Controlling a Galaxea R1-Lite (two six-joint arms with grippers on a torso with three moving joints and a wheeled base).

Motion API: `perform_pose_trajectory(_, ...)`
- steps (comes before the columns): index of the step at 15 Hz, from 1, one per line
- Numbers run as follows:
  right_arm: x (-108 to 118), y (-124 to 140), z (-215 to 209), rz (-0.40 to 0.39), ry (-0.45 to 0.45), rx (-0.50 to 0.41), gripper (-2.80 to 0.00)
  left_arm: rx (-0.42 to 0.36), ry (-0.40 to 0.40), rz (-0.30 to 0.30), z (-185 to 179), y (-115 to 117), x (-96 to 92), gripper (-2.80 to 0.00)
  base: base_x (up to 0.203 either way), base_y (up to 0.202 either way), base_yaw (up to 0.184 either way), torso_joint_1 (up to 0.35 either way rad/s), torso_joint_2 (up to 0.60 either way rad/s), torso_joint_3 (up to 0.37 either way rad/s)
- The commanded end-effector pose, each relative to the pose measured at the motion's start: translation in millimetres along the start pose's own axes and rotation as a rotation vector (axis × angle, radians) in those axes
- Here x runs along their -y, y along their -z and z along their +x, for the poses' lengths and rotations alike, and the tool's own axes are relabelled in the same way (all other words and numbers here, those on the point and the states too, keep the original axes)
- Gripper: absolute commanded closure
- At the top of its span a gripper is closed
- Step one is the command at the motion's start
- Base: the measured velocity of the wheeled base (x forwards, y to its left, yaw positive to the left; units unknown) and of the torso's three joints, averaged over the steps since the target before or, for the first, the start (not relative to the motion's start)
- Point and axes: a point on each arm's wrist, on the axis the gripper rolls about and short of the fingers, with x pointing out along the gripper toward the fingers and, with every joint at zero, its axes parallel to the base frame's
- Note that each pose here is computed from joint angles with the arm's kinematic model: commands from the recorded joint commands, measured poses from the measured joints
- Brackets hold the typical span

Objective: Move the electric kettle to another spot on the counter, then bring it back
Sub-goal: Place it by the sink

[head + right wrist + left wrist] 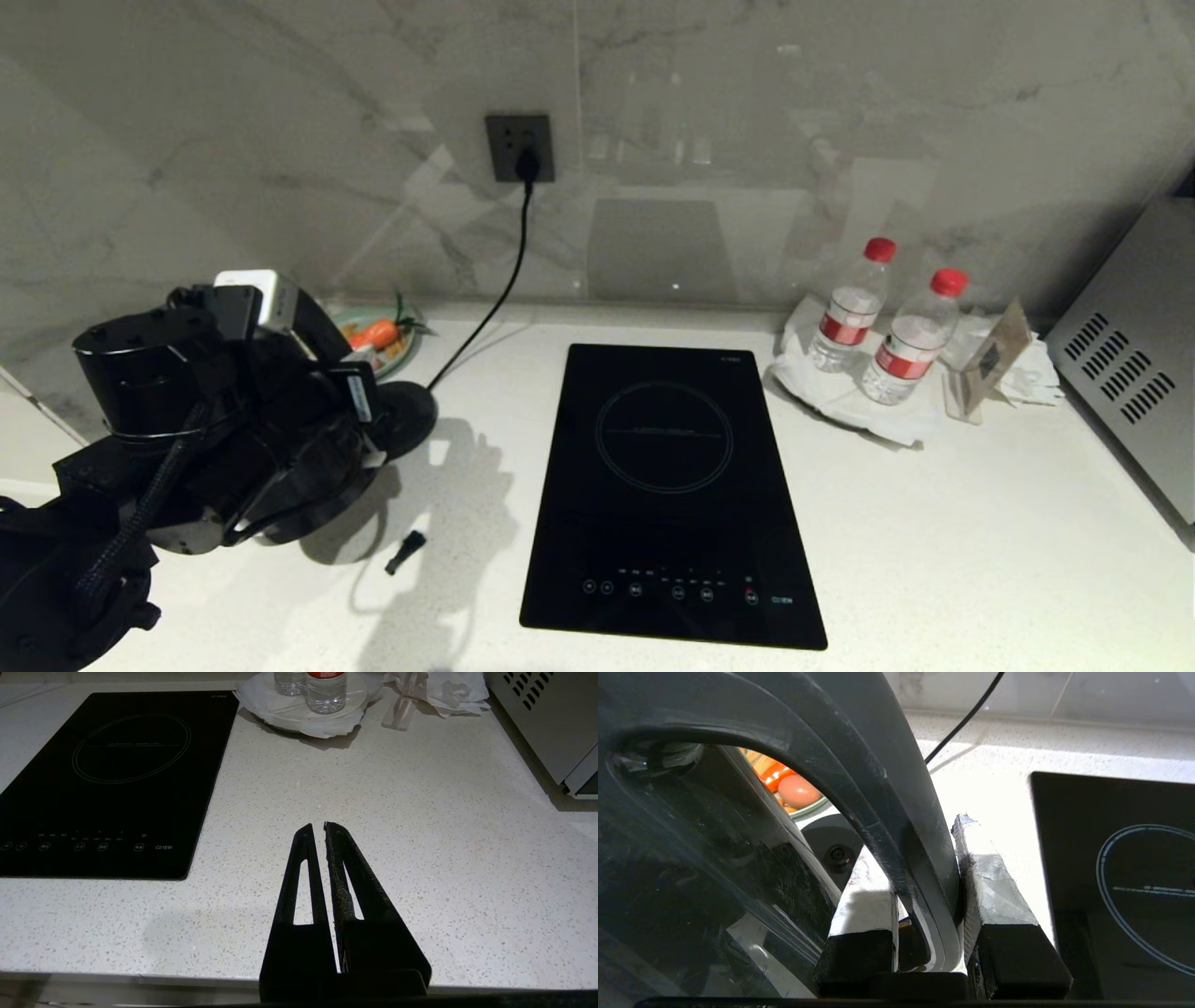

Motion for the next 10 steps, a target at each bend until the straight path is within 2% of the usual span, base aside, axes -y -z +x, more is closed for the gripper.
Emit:
perform_pose_trajectory(1,0.0,0.0,-0.1,0.000,0.000,0.002,0.00,0.001,-0.003,0.005,1.0,0.8,0.6,0.00,0.000,0.000,0.000,0.000,0.00,0.000)
perform_pose_trajectory(10,0.0,0.0,-0.1,0.000,0.000,0.002,0.00,0.000,-0.010,0.007,3.3,1.0,-0.1,0.00,0.000,0.000,0.000,0.000,0.00,0.005)
